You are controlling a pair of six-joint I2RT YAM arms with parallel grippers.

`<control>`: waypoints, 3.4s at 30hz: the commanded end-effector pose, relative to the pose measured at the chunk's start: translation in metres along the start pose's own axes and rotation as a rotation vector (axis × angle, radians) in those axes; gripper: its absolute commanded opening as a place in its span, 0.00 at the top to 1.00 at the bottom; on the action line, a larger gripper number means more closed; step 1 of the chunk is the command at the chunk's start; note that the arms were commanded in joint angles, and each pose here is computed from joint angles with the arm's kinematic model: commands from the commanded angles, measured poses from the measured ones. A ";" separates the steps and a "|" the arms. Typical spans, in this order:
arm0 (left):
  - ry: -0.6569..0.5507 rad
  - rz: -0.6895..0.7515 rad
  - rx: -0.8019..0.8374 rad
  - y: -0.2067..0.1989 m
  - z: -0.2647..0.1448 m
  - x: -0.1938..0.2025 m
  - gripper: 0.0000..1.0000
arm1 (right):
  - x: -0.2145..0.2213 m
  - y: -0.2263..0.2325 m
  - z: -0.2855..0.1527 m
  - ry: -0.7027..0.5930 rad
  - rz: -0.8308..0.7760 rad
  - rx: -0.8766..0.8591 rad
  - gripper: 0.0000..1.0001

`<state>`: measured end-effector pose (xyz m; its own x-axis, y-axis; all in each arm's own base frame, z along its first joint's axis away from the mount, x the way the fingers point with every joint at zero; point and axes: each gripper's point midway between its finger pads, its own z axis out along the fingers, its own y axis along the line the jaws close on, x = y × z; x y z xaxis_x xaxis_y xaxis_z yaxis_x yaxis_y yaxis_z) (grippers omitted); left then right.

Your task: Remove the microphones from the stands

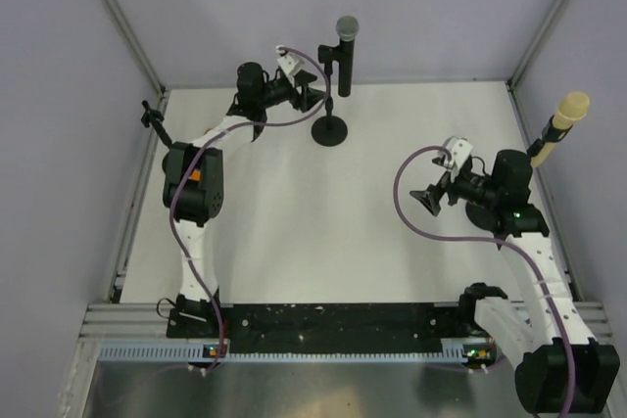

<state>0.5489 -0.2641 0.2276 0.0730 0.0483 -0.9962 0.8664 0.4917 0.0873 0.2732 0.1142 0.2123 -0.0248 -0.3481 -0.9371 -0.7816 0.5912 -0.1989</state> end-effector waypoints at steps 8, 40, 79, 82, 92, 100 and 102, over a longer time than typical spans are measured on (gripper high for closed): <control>-0.191 -0.024 0.211 -0.015 0.024 -0.022 0.57 | 0.014 -0.013 0.000 0.000 -0.049 0.049 0.01; -0.204 -0.120 0.165 -0.102 -0.031 -0.052 1.00 | 0.021 -0.007 0.006 -0.016 -0.026 0.019 0.01; -0.294 -0.113 0.159 -0.236 -0.128 -0.037 0.01 | -0.031 0.024 -0.015 -0.171 -0.088 -0.083 0.01; -0.299 -0.090 0.182 -0.225 -0.143 -0.056 0.01 | -0.065 0.032 -0.023 -0.226 -0.097 -0.158 0.01; -0.230 0.017 0.331 -0.231 -0.160 -0.121 0.01 | -0.178 0.022 -0.024 -0.376 -0.135 -0.216 0.02; -0.113 -0.055 0.325 -0.218 -0.149 -0.130 0.01 | -0.213 0.020 -0.001 -0.477 -0.132 -0.227 0.02; -0.095 -0.061 0.338 -0.221 -0.148 -0.129 0.01 | -0.214 0.025 0.008 -0.477 -0.123 -0.246 0.02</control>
<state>0.2781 -0.2480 0.3414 0.0949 -0.1179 -0.9885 0.9758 0.2073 0.0689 0.2642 0.1933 0.3776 0.2531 -0.0583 -0.9657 -0.8935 0.3686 -0.2564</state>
